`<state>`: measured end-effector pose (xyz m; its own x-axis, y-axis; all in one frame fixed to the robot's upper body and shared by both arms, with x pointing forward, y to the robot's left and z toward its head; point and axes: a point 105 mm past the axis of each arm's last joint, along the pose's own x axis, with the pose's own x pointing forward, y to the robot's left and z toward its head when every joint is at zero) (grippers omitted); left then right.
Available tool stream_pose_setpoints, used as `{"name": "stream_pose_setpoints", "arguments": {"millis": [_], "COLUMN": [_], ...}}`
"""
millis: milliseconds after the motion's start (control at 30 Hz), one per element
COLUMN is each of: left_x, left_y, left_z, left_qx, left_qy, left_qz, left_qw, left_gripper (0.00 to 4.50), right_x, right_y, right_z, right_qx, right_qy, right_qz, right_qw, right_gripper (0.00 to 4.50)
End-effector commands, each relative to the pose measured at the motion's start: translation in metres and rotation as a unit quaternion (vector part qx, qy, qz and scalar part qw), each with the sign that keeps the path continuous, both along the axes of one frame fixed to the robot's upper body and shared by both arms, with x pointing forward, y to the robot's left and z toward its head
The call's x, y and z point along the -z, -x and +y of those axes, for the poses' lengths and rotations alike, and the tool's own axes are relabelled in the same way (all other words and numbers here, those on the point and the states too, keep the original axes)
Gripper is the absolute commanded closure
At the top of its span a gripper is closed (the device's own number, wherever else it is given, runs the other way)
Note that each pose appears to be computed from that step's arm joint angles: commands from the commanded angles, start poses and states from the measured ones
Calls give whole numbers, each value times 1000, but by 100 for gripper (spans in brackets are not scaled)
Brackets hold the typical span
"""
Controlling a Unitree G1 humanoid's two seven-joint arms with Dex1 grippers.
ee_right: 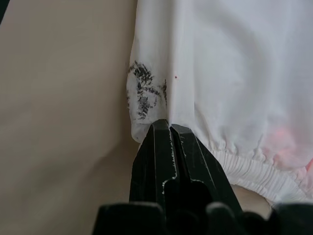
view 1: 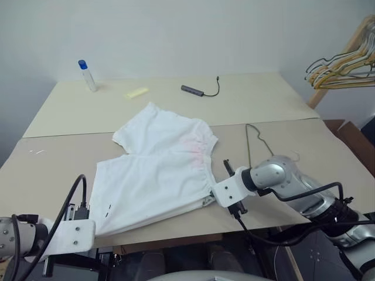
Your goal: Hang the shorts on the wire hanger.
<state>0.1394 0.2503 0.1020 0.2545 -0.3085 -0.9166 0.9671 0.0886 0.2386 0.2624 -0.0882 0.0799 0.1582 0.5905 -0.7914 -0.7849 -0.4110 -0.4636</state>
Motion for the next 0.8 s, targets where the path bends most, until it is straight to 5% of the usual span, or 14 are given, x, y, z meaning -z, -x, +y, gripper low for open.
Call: {"name": "stream_pose_setpoints", "arguments": {"millis": [33,133,300,467,567,800], "left_x": [0,-1,-7,-36,-55,-71], "left_y": [-7,-3,-4,-23,-49,-91], "left_z": [3,-5,-4,-12,-20,-55], "left_qx": [-6,6,23,23,14,14], "left_qy": [7,50,67,164,218,347], "left_qz": [-7,17,21,-36,-111,-175], "left_qw": [1000,999,997,986,969,921], "left_gripper": [444,403,255,95,2,2], "right_x": [-7,-9,-16,-48,-59,-41], "right_y": [-20,-18,-5,-21,-51,-91], "right_z": [-15,-15,-20,-20,-36,-69], "right_qx": [41,20,12,127,291,592], "right_qy": [11,2,-16,-147,-207,-278], "right_qz": [-34,-37,-2,22,34,47], "right_qw": [999,999,1000,981,933,755], "right_gripper": [450,450,275,104,3,3]}}
